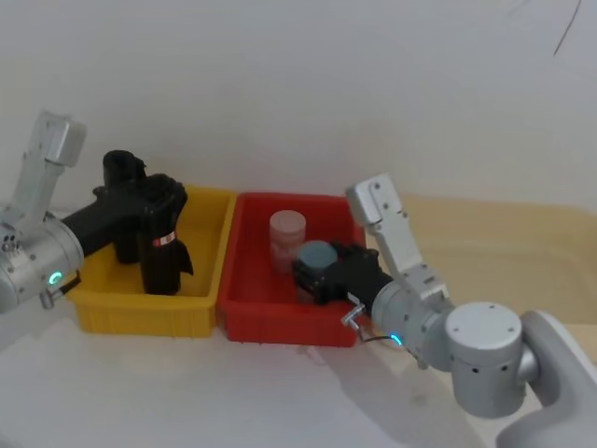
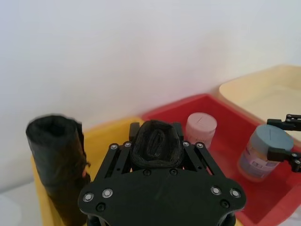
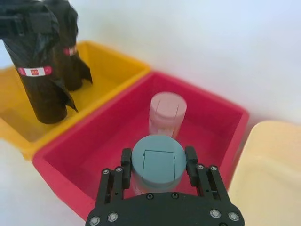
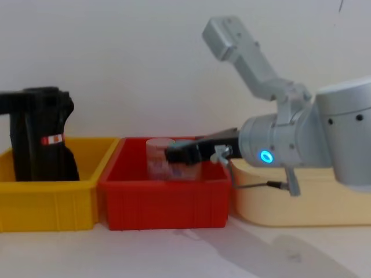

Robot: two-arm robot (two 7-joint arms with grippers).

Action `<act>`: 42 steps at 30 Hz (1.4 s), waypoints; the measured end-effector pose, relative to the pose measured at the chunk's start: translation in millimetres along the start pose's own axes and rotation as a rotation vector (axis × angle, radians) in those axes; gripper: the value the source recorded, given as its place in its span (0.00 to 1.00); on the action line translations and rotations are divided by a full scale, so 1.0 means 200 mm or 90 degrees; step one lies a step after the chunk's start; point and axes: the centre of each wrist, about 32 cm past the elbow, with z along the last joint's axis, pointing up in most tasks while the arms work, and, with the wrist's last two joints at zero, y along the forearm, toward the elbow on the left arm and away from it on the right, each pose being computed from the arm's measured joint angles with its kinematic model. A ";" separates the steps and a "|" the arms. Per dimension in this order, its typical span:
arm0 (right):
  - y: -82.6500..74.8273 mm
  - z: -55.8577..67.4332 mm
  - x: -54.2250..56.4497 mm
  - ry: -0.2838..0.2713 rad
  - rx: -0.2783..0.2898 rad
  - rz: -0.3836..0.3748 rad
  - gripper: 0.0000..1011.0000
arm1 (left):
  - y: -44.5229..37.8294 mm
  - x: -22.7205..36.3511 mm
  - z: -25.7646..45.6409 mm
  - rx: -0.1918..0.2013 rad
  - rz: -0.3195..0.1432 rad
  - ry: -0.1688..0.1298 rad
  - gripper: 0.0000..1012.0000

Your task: Pick up the garbage bag with the one hand and transfer it to the other hand.

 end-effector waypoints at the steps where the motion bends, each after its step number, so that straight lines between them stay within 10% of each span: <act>1: -0.01 0.00 0.00 0.001 0.004 0.000 0.66 | 0.001 -0.004 0.011 -0.001 -0.001 -0.003 0.38; 21: -0.26 0.21 0.12 0.001 0.144 -0.067 0.66 | -0.079 -0.106 0.408 -0.075 -0.066 -0.083 0.38; 32: -0.35 0.22 0.25 -0.020 0.150 -0.160 0.66 | -0.332 -0.089 0.494 -0.136 -0.145 -0.070 0.38; 42: -0.42 0.16 0.35 -0.031 0.129 -0.198 0.66 | -0.618 -0.064 0.460 -0.167 -0.220 -0.015 0.38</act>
